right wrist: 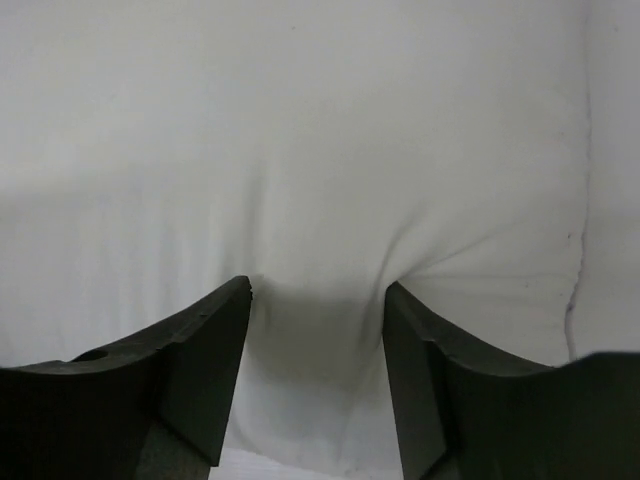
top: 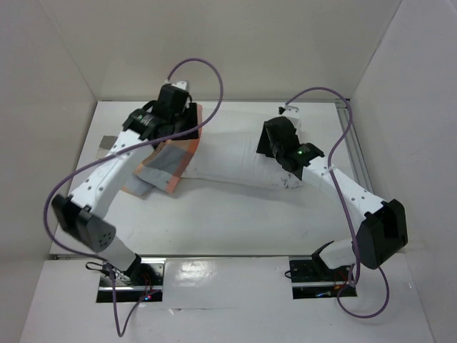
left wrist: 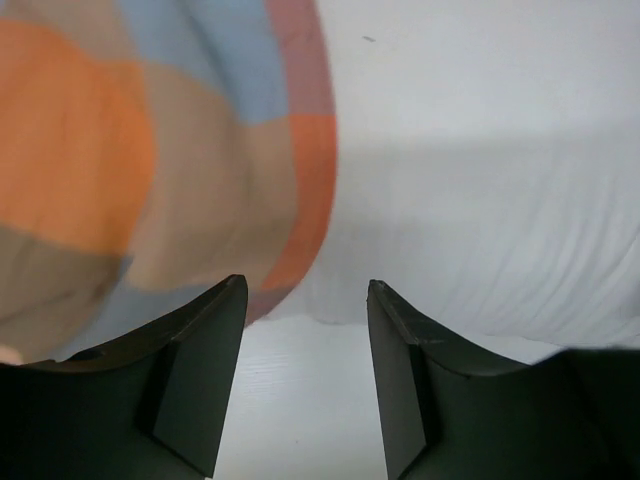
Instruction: Put the pillow into the pillowcase
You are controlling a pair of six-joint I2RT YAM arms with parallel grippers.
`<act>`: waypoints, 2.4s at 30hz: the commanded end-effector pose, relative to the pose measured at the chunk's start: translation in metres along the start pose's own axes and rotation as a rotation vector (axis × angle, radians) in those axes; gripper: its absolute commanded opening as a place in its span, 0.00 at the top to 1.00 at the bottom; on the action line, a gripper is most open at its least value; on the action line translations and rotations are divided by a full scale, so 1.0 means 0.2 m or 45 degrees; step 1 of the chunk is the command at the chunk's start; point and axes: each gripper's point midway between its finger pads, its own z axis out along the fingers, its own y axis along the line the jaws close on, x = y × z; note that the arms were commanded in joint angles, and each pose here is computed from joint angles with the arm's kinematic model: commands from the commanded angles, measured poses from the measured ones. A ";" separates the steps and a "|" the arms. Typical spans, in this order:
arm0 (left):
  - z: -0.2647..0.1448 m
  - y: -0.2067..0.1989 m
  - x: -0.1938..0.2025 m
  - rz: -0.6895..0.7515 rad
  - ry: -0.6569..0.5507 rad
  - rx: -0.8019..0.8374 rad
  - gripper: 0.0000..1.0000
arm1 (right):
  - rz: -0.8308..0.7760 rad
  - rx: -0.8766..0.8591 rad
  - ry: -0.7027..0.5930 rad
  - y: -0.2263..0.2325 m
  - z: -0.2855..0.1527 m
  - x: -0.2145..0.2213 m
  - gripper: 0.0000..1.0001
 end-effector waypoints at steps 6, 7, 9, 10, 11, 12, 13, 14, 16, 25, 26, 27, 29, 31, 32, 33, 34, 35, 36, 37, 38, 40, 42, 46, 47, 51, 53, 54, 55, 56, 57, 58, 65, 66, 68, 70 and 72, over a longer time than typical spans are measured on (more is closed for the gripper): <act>-0.27 0.30 0.24 -0.370 -0.314 -0.141 0.44 | 0.008 -0.172 -0.137 0.19 -0.10 -0.28 0.03; -0.25 0.31 0.32 -0.402 -0.292 -0.153 0.45 | 0.013 -0.177 -0.146 0.19 -0.11 -0.29 0.00; -0.16 0.37 0.57 -0.511 -0.216 -0.183 0.45 | 0.006 -0.179 -0.144 0.18 -0.10 -0.30 0.00; -0.12 0.36 0.62 -0.564 -0.209 -0.161 0.44 | 0.001 -0.173 -0.134 0.18 -0.10 -0.29 0.00; -0.08 0.35 0.68 -0.596 -0.182 -0.144 0.43 | 0.000 -0.183 -0.129 0.19 -0.10 -0.28 0.00; -0.01 0.37 0.83 -0.669 -0.109 -0.163 0.41 | -0.010 -0.189 -0.140 0.19 -0.11 -0.31 0.00; 0.02 0.36 0.87 -0.693 -0.102 -0.140 0.39 | -0.026 -0.183 -0.132 0.18 -0.11 -0.30 0.00; 0.05 0.33 0.86 -0.734 -0.141 -0.090 0.38 | -0.027 -0.182 -0.130 0.18 -0.12 -0.31 0.00; 0.12 0.37 0.97 -0.771 -0.132 -0.098 0.32 | -0.043 -0.181 -0.131 0.18 -0.13 -0.32 0.00; 0.24 0.52 1.12 -0.810 -0.260 -0.199 0.08 | -0.065 -0.192 -0.131 0.17 -0.16 -0.32 0.00; 0.25 0.49 1.07 -0.818 -0.298 -0.164 0.05 | -0.077 -0.192 -0.132 0.17 -0.16 -0.32 0.00; 0.27 0.52 1.08 -0.809 -0.312 -0.196 0.05 | -0.077 -0.192 -0.132 0.17 -0.16 -0.32 0.00; 0.29 0.55 1.05 -0.805 -0.337 -0.195 0.05 | -0.129 -0.218 -0.120 0.18 -0.18 -0.31 0.00; 0.34 0.57 1.00 -0.823 -0.361 -0.166 0.05 | -0.168 -0.241 -0.121 0.16 -0.24 -0.32 0.00; 0.35 0.55 1.00 -0.808 -0.346 -0.134 0.05 | -0.217 -0.239 -0.097 0.14 -0.24 -0.28 0.00; 0.37 0.57 0.99 -0.819 -0.359 -0.138 0.08 | -0.234 -0.247 -0.083 0.13 -0.25 -0.25 0.00; 0.39 0.59 0.99 -0.828 -0.360 -0.157 0.10 | -0.234 -0.259 -0.081 0.12 -0.28 -0.25 0.00; 0.41 0.61 1.00 -0.817 -0.342 -0.183 0.12 | -0.261 -0.275 -0.050 0.11 -0.30 -0.21 0.00; 0.42 0.60 0.99 -0.801 -0.340 -0.186 0.14 | -0.273 -0.277 -0.012 0.09 -0.30 -0.15 0.00; 0.43 0.65 0.97 -0.823 -0.355 -0.209 0.18 | -0.278 -0.288 0.005 0.07 -0.34 -0.13 0.00; 0.44 0.65 0.95 -0.815 -0.373 -0.194 0.21 | -0.277 -0.291 0.023 0.06 -0.36 -0.10 0.00; 0.47 0.63 0.94 -0.797 -0.347 -0.159 0.26 | -0.277 -0.242 0.086 -0.01 -0.37 -0.01 0.00; 0.48 0.57 0.88 -0.790 -0.349 -0.092 0.38 | -0.243 -0.181 0.108 -0.07 -0.39 0.02 0.00; 0.48 0.53 0.83 -0.770 -0.331 -0.050 0.74 | -0.185 -0.050 0.207 -0.20 -0.38 0.15 0.00; 0.47 0.53 0.83 -0.759 -0.329 -0.053 0.85 | -0.173 -0.016 0.241 -0.24 -0.36 0.19 0.00; 0.37 0.48 0.68 -0.690 -0.400 0.018 1.00 | -0.143 0.019 0.299 -0.26 -0.26 0.27 0.00; 0.32 0.41 0.61 -0.632 -0.418 0.109 1.00 | -0.136 0.000 0.289 -0.23 -0.19 0.28 0.00; 0.29 0.37 0.56 -0.586 -0.431 0.154 1.00 | -0.137 -0.007 0.304 -0.22 -0.17 0.30 0.00; 0.27 0.32 0.55 -0.575 -0.405 0.215 1.00 | -0.142 -0.015 0.333 -0.22 -0.13 0.35 0.00; 0.25 0.23 0.55 -0.548 -0.389 0.287 1.00 | -0.134 -0.047 0.336 -0.18 -0.07 0.38 0.05; 0.22 0.16 0.52 -0.530 -0.383 0.338 1.00 | -0.130 -0.071 0.349 -0.15 -0.03 0.41 0.21; 0.24 0.10 0.56 -0.506 -0.333 0.369 1.00 | -0.121 -0.127 0.368 -0.10 -0.01 0.42 0.41; 0.20 -0.40 0.65 -0.363 -0.176 0.646 1.00 | -0.079 -0.288 0.342 0.15 0.04 0.40 1.00; 0.20 -0.49 0.70 -0.326 -0.127 0.688 1.00 | -0.058 -0.295 0.332 0.17 0.04 0.38 1.00; 0.14 -0.65 0.67 -0.275 -0.107 0.791 1.00 | -0.039 -0.323 0.303 0.22 0.02 0.33 1.00; 0.11 -0.70 0.69 -0.247 -0.056 0.805 1.00 | -0.034 -0.334 0.286 0.24 0.00 0.29 1.00; 0.03 -0.73 0.62 -0.213 -0.084 0.845 1.00 | -0.027 -0.311 0.239 0.22 -0.01 0.24 1.00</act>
